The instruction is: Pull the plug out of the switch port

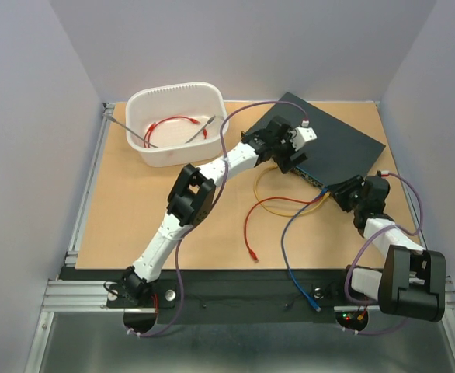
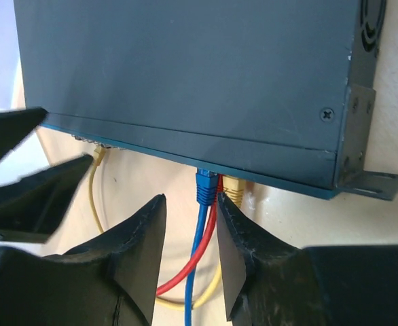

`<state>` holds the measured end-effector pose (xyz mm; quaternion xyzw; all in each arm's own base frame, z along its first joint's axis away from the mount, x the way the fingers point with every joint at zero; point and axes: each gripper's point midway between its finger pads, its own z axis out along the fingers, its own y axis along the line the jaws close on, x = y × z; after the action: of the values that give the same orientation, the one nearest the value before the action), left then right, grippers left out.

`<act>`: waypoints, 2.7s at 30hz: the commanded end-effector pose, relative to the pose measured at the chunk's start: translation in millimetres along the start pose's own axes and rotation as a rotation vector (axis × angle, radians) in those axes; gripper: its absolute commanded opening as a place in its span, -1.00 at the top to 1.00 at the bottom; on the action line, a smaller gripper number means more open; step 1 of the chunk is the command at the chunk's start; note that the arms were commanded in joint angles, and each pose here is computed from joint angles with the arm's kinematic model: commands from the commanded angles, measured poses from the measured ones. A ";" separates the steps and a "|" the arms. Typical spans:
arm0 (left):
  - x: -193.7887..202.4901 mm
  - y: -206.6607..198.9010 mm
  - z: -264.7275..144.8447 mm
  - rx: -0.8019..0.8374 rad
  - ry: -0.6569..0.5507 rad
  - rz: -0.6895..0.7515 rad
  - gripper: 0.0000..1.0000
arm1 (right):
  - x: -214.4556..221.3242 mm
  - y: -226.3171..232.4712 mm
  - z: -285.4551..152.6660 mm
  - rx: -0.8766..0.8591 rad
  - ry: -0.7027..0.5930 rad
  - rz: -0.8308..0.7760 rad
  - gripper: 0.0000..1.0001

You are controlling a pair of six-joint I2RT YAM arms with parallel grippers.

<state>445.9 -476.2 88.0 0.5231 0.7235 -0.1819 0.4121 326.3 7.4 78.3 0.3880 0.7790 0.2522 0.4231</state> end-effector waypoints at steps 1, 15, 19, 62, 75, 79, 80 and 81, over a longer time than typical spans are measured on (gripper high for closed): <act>-111.1 32.6 -36.9 -0.127 -0.283 0.069 -0.97 | -15.0 22.6 3.9 -0.091 -0.037 -0.008 0.18; -129.8 19.4 -42.9 -0.063 -0.330 0.040 -0.91 | -0.2 -9.1 -8.9 -0.004 -0.067 0.031 0.22; -137.6 21.5 -25.8 -0.081 -0.405 0.018 -0.92 | 17.2 -24.8 -1.1 0.025 -0.017 0.093 0.22; -110.5 15.6 26.0 -0.078 -0.461 -0.190 -0.89 | -22.2 -34.7 30.4 -0.051 -0.286 0.123 0.77; -103.1 -24.6 -23.0 0.168 -0.302 0.339 -0.97 | -16.6 -33.0 24.9 -0.072 -0.273 0.091 0.99; -74.0 -38.2 -48.3 0.273 -0.172 0.611 -0.97 | -13.9 -34.6 24.3 -0.070 -0.265 0.090 0.99; -70.2 -36.1 -50.5 0.272 -0.152 0.654 -0.97 | -12.9 -35.8 24.5 -0.067 -0.262 0.092 0.99; -64.7 -34.9 -49.9 0.273 -0.133 0.683 -0.97 | -12.1 -36.3 24.8 -0.065 -0.259 0.093 0.99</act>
<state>424.5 -511.1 107.5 0.6760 0.5645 -0.2075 0.4257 334.3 -9.4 33.9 0.4463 0.7053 0.2631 0.4839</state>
